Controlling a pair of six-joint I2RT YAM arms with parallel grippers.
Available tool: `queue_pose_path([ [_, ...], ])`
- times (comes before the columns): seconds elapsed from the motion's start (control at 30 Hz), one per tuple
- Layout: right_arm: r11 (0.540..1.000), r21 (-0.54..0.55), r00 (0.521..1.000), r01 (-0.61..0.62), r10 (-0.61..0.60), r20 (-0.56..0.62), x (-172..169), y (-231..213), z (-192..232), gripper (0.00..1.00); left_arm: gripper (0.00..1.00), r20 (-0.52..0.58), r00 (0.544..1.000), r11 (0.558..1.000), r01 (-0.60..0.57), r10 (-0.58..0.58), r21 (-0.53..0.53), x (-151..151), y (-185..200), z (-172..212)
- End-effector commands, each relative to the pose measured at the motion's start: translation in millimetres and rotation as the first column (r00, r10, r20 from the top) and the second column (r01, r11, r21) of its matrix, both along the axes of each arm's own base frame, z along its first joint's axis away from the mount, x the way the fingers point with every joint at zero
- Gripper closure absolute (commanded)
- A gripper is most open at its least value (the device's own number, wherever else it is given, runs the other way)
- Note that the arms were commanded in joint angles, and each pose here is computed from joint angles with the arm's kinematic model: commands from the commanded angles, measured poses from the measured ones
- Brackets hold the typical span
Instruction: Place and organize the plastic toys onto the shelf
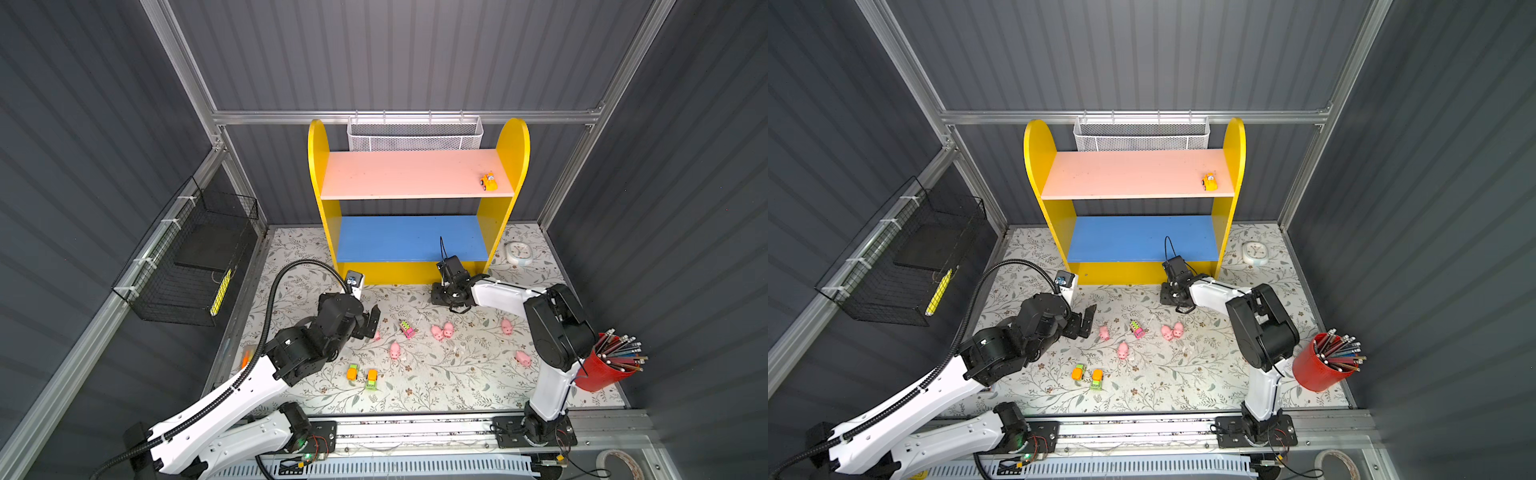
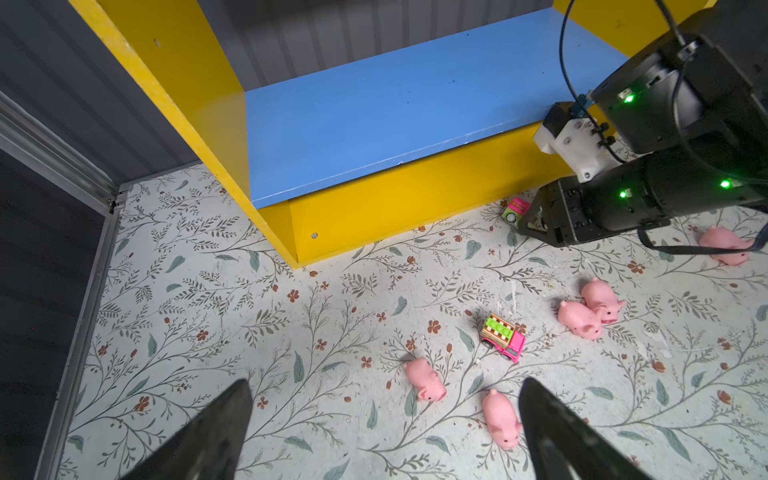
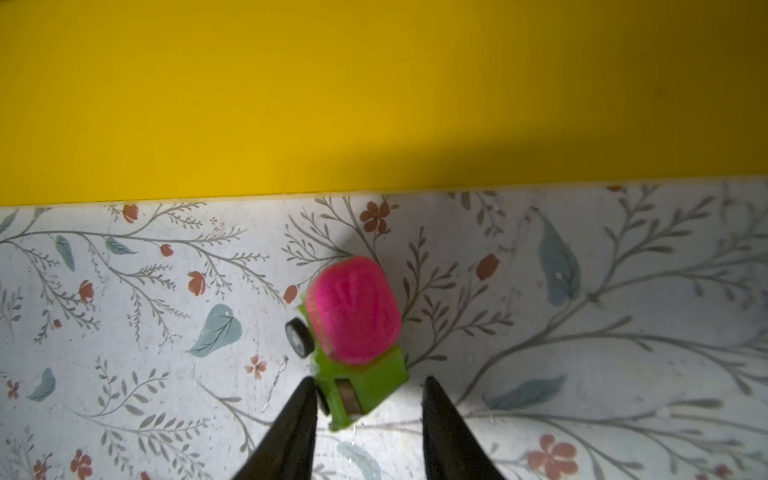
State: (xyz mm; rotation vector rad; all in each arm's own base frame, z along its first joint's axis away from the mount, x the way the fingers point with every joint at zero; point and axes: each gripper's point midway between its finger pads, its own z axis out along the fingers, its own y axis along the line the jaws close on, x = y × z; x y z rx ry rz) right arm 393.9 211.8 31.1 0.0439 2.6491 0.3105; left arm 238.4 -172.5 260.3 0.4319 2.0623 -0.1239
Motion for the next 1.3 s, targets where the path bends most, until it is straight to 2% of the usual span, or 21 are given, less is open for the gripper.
queue_pose_path([
  [0.0, 1.0, -0.021, 0.999, 0.006, -0.005, 0.047, 19.2, 2.4, 3.8, 0.57, 0.0, 0.005, 1.0, 1.0, -0.008, 0.008, 0.015, -4.7, 8.5, -0.1],
  [0.23, 1.0, -0.028, 0.998, -0.012, 0.013, 0.054, 18.7, 9.7, 7.7, 0.54, 0.0, 0.013, 1.0, 1.0, -0.013, 0.013, -0.002, -9.6, 15.3, 5.8],
  [0.47, 0.989, -0.041, 0.983, -0.141, 0.145, 0.109, 7.9, 20.8, 24.5, 0.35, 0.0, 0.01, 1.0, 1.0, -0.02, 0.02, -0.009, -11.8, 18.6, 5.5],
  [0.57, 0.976, -0.062, 0.967, -0.21, 0.216, 0.133, 9.9, 23.1, 29.9, 0.31, 0.0, 0.01, 1.0, 1.0, -0.021, 0.021, -0.011, -10.9, 17.4, 5.7],
  [0.77, 0.964, -0.061, 0.953, -0.258, 0.264, 0.15, 23.7, 20.8, 37.5, 0.3, 0.0, 0.005, 1.0, 1.0, -0.023, 0.023, -0.011, -6.5, 11.6, 6.2],
  [1.0, 0.95, 0.0, 0.938, -0.313, 0.309, 0.153, 27.0, 21.6, 34.7, 0.29, 0.0, 0.005, 1.0, 1.0, -0.024, 0.024, -0.01, -2.7, 6.9, 7.9],
  [1.27, 0.945, -0.033, 0.93, -0.326, 0.326, 0.167, 32.1, 18.8, 35.6, 0.29, 0.0, -0.003, 1.0, 1.0, -0.019, 0.019, 0.001, 1.2, 0.8, 7.2],
])
